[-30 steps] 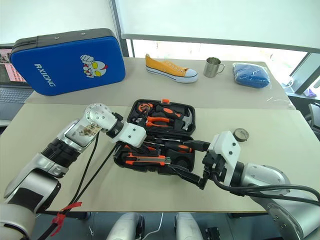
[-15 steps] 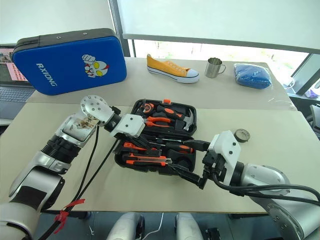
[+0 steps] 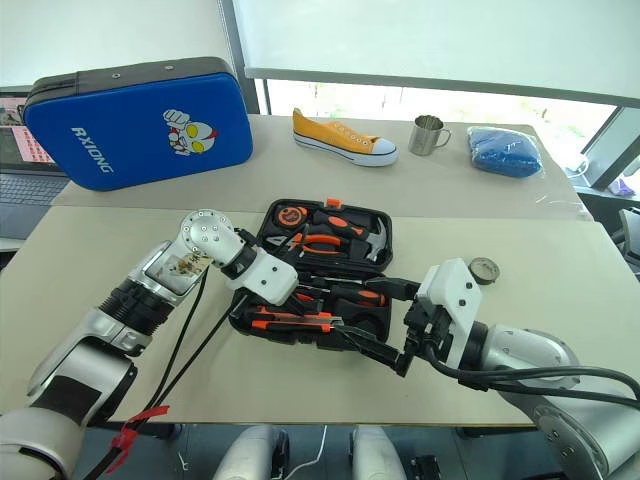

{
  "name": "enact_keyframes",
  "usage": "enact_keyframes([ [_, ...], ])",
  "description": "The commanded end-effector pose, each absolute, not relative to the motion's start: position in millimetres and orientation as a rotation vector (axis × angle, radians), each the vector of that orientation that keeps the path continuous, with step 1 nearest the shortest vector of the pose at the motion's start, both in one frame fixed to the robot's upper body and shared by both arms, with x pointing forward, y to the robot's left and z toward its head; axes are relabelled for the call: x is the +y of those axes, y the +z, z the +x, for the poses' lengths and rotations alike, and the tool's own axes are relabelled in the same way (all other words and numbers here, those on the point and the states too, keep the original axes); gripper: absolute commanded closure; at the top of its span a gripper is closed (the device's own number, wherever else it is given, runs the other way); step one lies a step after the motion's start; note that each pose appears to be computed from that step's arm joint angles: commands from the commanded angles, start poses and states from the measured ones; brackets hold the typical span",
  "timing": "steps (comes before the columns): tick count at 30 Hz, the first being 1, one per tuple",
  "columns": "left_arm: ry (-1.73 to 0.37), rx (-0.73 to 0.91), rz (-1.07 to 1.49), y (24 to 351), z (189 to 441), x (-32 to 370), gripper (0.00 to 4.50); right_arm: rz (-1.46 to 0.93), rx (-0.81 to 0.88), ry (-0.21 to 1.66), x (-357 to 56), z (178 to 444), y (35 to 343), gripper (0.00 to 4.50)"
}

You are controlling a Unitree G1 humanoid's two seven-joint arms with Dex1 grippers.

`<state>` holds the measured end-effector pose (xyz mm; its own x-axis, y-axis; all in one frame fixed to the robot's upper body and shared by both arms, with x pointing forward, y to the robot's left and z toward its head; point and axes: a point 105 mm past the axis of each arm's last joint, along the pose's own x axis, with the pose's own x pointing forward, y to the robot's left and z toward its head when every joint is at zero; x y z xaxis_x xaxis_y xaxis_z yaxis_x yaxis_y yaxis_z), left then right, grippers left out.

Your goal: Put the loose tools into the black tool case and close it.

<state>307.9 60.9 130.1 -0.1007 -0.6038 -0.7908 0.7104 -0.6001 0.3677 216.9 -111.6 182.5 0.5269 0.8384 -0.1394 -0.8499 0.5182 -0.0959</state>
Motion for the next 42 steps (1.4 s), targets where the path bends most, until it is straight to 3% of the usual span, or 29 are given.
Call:
enact_keyframes([
  [1, -1.855, 0.169, 1.388, 105, 308, 70, 4.39, -0.163, 0.047, 1.017, -109, 214, 190, 0.00],
  [5, -1.860, 0.147, 1.504, 92, 310, 74, 4.39, -0.166, 0.053, 1.012, -110, 214, 188, 0.00],
  [9, -1.851, 0.130, 1.465, 93, 311, 72, 4.39, -0.172, 0.065, 1.006, -110, 214, 184, 0.00],
  [16, -1.820, 0.157, 1.113, 141, 304, 70, 4.39, -0.175, 0.082, 1.002, -115, 212, 180, 0.00],
  [22, -1.851, 0.183, 1.049, 157, 291, 74, 4.39, -0.181, 0.087, 1.010, -116, 213, 177, 0.00],
  [34, -1.863, 0.227, 1.240, 119, 293, 78, 4.39, -0.190, 0.090, 1.016, -117, 211, 176, 0.00],
  [42, -1.790, 0.171, 1.383, 102, 306, 79, 4.39, -0.186, 0.080, 1.021, -112, 211, 180, 0.00],
])
